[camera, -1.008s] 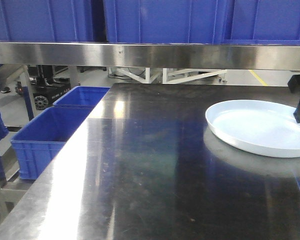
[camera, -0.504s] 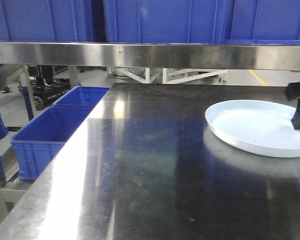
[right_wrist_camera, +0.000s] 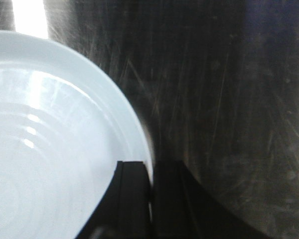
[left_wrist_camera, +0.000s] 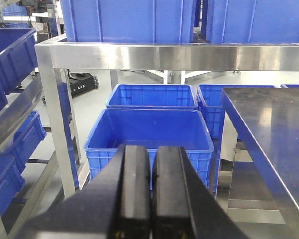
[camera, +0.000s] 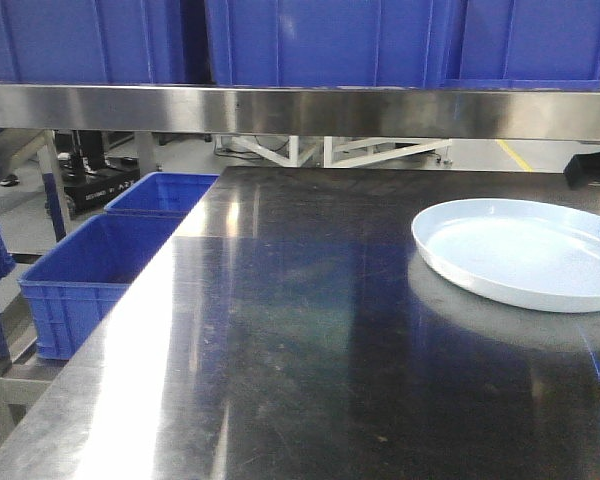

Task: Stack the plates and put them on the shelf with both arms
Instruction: 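Lift the white plate up off the table with the right gripper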

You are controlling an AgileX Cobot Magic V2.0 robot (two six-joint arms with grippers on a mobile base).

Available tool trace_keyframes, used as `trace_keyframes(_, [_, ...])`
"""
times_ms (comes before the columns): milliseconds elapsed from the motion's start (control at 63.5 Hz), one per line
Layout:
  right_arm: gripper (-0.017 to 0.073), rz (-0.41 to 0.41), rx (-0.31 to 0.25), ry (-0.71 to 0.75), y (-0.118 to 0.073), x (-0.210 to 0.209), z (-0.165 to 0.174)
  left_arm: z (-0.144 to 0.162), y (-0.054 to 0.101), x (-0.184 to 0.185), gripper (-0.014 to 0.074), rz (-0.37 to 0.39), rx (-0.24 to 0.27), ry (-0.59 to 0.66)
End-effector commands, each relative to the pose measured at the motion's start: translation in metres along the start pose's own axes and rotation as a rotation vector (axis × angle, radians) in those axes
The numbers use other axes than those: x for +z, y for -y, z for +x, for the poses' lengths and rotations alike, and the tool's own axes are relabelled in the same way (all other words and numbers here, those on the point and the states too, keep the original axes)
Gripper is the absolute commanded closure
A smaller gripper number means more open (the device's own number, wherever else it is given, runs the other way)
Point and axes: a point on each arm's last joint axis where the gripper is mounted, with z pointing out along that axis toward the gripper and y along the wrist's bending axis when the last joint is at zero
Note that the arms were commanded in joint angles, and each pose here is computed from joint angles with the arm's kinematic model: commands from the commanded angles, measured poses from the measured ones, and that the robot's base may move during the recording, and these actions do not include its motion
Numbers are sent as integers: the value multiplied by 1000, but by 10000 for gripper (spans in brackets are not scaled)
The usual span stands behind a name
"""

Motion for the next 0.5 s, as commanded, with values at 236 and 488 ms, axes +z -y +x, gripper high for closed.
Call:
trace_keyframes(236, [503,-40,49,204,-3,-60,-27,-1,0,-1,492,8,-8,82])
trace_keyframes(488, [503,-65,48,299,-6,-113,-29,-1,0,-1,492,8,-8,82])
